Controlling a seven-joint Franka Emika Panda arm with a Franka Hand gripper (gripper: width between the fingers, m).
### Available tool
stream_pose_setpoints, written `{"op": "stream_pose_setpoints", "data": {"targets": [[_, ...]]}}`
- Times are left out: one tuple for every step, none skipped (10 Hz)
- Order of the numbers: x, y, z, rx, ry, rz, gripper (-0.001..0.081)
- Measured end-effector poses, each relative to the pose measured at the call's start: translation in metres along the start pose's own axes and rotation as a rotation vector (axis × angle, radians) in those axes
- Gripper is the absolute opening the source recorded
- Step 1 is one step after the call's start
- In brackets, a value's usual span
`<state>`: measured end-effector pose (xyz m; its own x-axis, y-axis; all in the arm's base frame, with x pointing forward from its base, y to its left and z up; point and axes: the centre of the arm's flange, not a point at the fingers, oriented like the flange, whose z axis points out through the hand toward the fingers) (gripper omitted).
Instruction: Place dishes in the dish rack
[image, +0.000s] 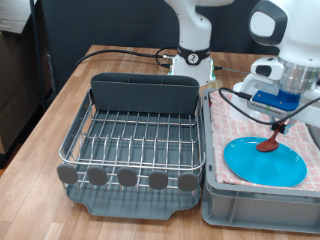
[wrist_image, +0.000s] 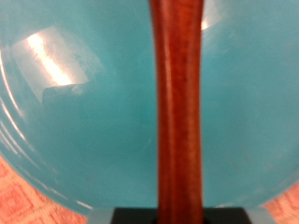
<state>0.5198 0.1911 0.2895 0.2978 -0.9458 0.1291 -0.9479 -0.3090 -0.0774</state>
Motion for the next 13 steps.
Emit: {"op": "stream_pose_setpoints", "data": {"targets": [[0.002, 0.003, -0.013, -0.007, 0.000, 0.020, 0.0082], [0.005, 0.009, -0.025, -0.018, -0.002, 0.086, 0.0082], [0.006, 0.018, -0.032, -0.027, 0.004, 0.149, 0.0082], [0.006, 0.018, -0.030, -0.025, 0.003, 0.126, 0.0082], [0.010, 0.019, -0.028, -0.034, 0.004, 0.215, 0.0082], [0.016, 0.026, -0.026, -0.051, 0.016, 0.335, 0.0082], [0.022, 0.037, -0.026, -0.065, 0.033, 0.450, 0.0082], [0.028, 0.047, -0.029, -0.081, 0.048, 0.531, 0.0082], [0.033, 0.058, -0.032, -0.097, 0.055, 0.587, 0.0082], [0.039, 0.067, -0.035, -0.114, 0.060, 0.628, 0.0082], [0.046, 0.077, -0.040, -0.133, 0.068, 0.661, 0.0082], [0.053, 0.086, -0.045, -0.146, 0.073, 0.691, 0.0082], [0.060, 0.095, -0.049, -0.157, 0.068, 0.722, 0.0082]]}}
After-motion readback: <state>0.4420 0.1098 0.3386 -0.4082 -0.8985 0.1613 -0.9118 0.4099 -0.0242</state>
